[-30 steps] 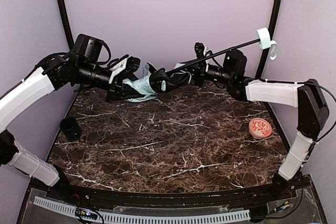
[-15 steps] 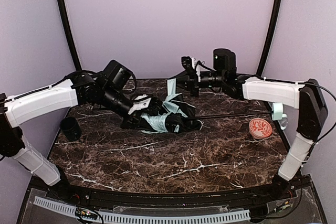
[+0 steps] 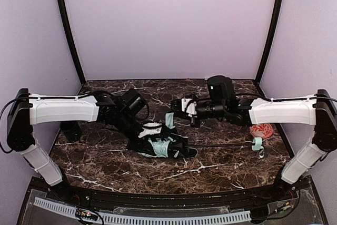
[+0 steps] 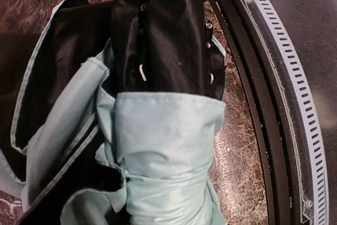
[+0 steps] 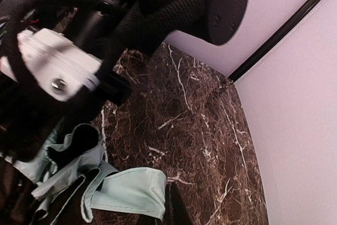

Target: Put away the umbrella

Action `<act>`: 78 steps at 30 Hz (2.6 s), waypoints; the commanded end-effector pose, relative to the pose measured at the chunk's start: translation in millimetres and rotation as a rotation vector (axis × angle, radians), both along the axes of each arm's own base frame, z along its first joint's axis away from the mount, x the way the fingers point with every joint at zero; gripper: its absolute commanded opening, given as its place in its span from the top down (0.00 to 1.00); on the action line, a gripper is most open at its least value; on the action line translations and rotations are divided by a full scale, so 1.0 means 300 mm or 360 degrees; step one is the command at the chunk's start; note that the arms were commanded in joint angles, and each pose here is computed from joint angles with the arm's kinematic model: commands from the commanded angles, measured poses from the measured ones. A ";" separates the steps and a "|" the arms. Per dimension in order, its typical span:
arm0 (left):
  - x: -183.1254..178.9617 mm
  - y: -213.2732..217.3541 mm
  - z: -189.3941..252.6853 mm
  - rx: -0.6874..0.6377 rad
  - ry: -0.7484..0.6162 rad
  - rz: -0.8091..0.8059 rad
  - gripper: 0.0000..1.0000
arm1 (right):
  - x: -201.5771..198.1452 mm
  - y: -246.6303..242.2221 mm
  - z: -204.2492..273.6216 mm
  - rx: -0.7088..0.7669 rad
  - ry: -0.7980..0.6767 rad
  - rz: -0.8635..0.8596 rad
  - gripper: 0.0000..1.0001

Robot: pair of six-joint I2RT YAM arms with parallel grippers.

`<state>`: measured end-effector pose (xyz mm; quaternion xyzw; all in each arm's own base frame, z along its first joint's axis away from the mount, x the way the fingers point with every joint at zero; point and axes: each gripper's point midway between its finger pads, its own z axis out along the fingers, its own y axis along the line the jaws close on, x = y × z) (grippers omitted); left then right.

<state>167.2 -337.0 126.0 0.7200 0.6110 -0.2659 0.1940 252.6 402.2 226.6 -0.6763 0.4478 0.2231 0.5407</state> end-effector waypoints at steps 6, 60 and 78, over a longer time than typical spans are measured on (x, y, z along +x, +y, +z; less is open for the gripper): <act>0.011 0.080 -0.204 0.0210 0.0657 0.0389 1.00 | -0.079 0.022 0.065 0.0451 -0.0069 -0.0277 1.00; 0.451 0.089 -0.371 0.0103 0.0968 0.0887 0.74 | -0.429 0.091 -0.658 -0.0662 0.0482 0.0436 1.00; 0.466 0.077 -0.097 -0.0208 0.0440 0.0506 0.01 | -0.305 0.071 -0.708 -0.0625 0.0584 0.0372 1.00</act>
